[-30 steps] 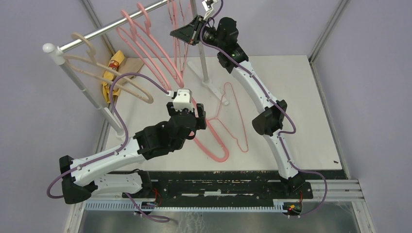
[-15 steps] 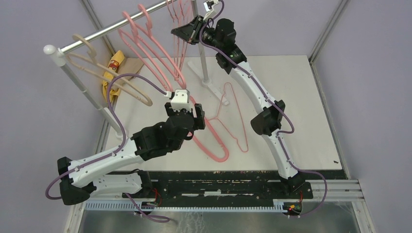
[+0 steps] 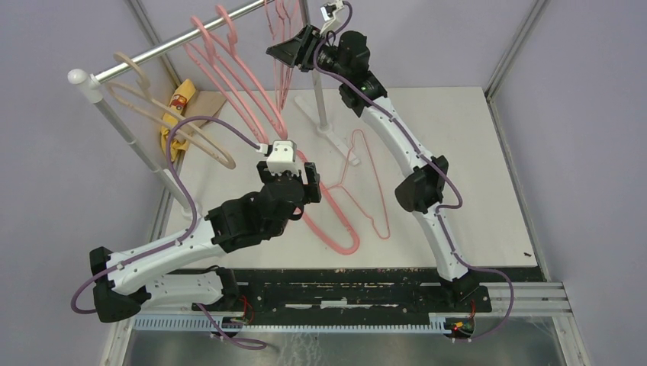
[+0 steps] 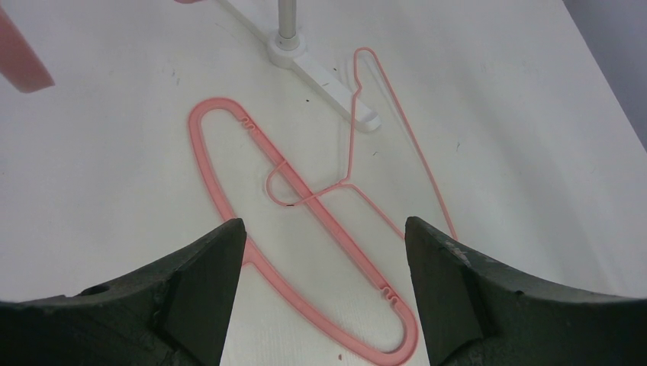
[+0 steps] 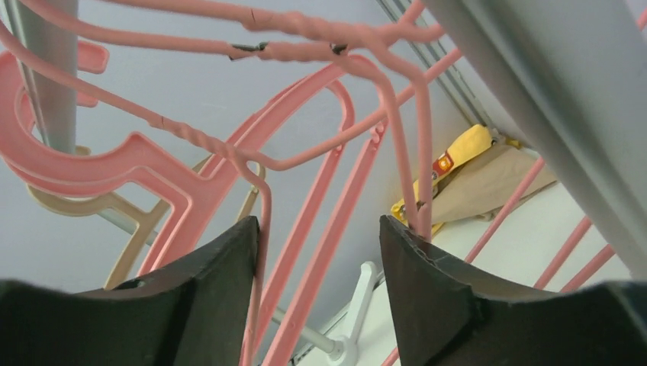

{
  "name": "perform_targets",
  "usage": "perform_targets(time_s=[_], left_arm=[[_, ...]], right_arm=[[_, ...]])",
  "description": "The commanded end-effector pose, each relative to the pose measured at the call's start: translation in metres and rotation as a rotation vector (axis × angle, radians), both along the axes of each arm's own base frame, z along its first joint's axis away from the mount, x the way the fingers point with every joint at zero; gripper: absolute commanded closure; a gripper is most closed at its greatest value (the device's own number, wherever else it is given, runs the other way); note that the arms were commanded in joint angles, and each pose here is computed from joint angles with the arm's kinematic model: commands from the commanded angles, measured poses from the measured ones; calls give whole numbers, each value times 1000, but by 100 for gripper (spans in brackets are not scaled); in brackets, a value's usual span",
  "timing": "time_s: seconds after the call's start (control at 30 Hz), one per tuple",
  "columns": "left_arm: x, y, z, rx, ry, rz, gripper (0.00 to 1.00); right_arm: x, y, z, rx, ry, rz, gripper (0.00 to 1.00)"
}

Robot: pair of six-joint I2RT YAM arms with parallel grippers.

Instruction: Organize the hangers

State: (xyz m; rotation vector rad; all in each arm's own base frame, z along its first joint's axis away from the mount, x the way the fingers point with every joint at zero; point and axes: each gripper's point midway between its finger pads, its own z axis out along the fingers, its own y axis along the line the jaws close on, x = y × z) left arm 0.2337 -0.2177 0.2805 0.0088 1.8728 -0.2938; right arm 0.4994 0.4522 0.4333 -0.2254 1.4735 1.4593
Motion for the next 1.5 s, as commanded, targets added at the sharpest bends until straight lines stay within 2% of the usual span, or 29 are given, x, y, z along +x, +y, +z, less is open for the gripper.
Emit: perform_targets(time_s=[0.0, 0.17, 0.27, 0.53, 0.7, 0.8, 0.93, 1.13, 1.27, 1.47], left_arm=[[1, 4, 10, -20, -34, 18, 16], [0, 11, 2, -3, -22, 37, 15], [-2, 14, -3, 4, -6, 48, 14], [-9, 30, -21, 26, 43, 88, 7], [-14, 37, -32, 27, 79, 106, 3], [-17, 40, -41, 20, 104, 114, 1], [-20, 42, -52, 22, 129, 120, 0], [-21, 42, -61, 37, 150, 127, 0], [-21, 40, -61, 30, 149, 125, 0], [-21, 41, -62, 13, 142, 122, 1]], right_arm=[[-28, -17, 50, 44, -96, 33, 31], [-48, -30, 56, 8, -124, 25, 21], [-62, -44, 60, -36, -162, -7, 18], [-99, -98, 44, -259, -198, -148, 16], [-122, -132, 12, -415, -168, -214, 16], [-135, -145, -31, -533, -101, -217, 17], [-157, -160, -119, -726, 44, -179, 18], [-202, -182, -251, -959, 274, -113, 33], [-224, -199, -301, -1063, 378, -139, 39], [-241, -211, -346, -1159, 448, -123, 42]])
